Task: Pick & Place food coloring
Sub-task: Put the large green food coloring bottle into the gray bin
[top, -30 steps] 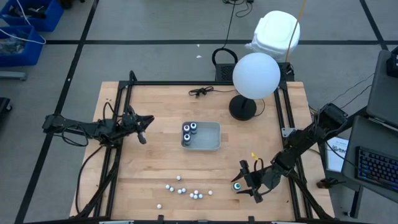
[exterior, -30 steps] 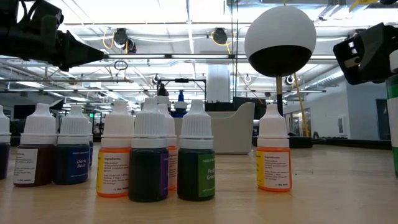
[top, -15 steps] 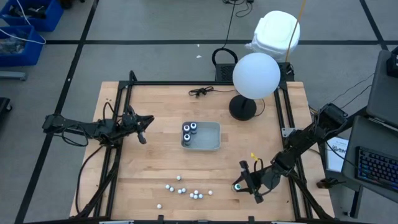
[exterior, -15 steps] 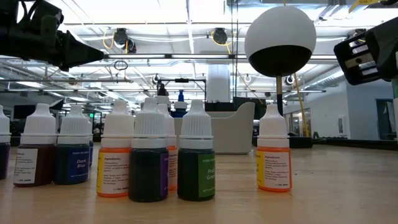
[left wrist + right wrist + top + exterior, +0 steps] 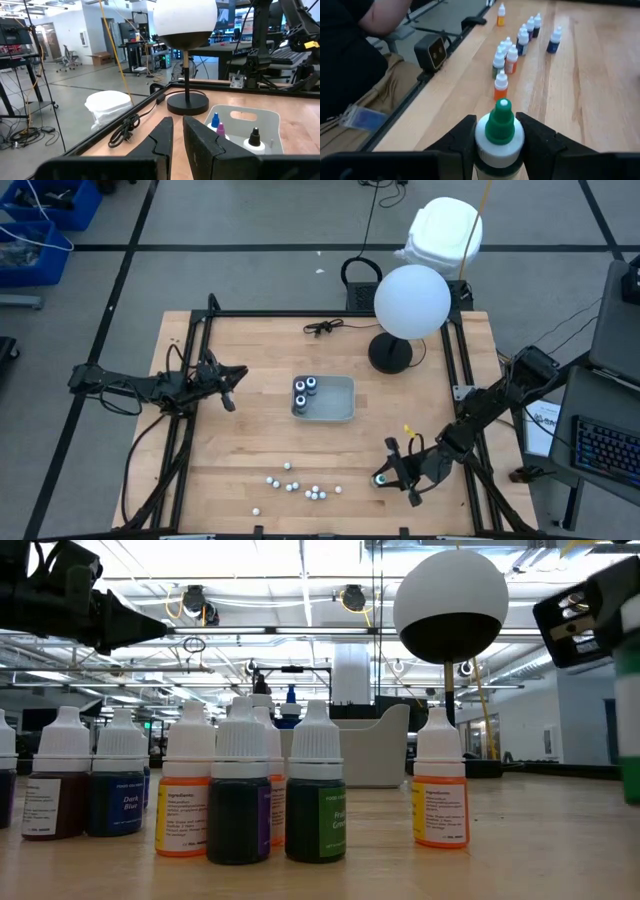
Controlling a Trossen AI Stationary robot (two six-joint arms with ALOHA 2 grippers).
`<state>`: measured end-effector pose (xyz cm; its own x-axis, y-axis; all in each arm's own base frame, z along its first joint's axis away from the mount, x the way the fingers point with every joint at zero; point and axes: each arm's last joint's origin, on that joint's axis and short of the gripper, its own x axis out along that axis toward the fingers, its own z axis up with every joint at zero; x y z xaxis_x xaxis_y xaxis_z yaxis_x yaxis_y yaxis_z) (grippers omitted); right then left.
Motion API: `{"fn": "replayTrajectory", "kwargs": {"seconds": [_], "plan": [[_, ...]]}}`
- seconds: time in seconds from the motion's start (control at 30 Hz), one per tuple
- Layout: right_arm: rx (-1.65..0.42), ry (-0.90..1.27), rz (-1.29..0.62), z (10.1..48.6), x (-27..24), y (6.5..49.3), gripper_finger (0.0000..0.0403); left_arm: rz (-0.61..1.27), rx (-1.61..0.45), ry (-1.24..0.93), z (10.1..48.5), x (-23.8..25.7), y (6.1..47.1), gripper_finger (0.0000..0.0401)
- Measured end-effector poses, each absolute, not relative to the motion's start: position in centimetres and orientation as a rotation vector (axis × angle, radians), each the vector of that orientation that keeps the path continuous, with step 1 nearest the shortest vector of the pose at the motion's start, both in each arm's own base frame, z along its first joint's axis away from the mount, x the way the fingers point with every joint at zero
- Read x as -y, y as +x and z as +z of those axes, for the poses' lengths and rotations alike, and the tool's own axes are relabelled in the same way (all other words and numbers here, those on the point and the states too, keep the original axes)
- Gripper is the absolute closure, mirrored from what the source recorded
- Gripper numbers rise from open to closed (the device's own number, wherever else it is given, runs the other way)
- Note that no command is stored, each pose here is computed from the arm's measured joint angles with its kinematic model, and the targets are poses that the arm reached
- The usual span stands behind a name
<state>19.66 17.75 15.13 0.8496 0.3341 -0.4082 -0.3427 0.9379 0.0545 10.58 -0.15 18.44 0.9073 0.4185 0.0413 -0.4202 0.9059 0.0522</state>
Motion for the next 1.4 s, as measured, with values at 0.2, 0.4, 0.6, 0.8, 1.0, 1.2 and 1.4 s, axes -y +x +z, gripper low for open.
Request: {"fn": "replayTrajectory", "kwargs": {"seconds": [0.2, 0.4, 0.6, 0.8, 1.0, 1.2, 1.4], "plan": [[-0.355, 0.040, 0.324, 17.0, -16.6, 20.1, 0.0294, 0.435, 0.031, 0.060, 18.5, 0.1, 10.6, 0.0350], [-0.326, 0.032, 0.348, 18.8, -15.7, 21.4, 0.0289, 0.435, 0.031, 0.060, 18.5, 0.1, 10.6, 0.0350], [-0.327, -0.026, 0.295, 21.2, -15.2, 23.5, 0.0292, 0.435, 0.037, 0.058, 18.5, 0.1, 10.6, 0.0350], [-0.266, -0.060, 0.233, 23.1, -13.7, 25.4, 0.0290, 0.435, 0.037, 0.058, 18.5, 0.1, 10.6, 0.0350], [-0.218, -0.063, 0.155, 24.7, -11.8, 27.0, 0.0291, 0.435, 0.036, 0.058, 18.5, 0.1, 10.6, 0.0350], [-0.213, -0.073, 0.083, 25.2, -10.1, 29.0, 0.0291, 0.436, 0.033, 0.081, 18.5, 0.1, 10.6, 0.0350], [-0.203, -0.121, 0.026, 25.0, -8.4, 32.4, 0.0286, 0.436, 0.027, 0.098, 18.5, 0.1, 10.6, 0.0350]]}}
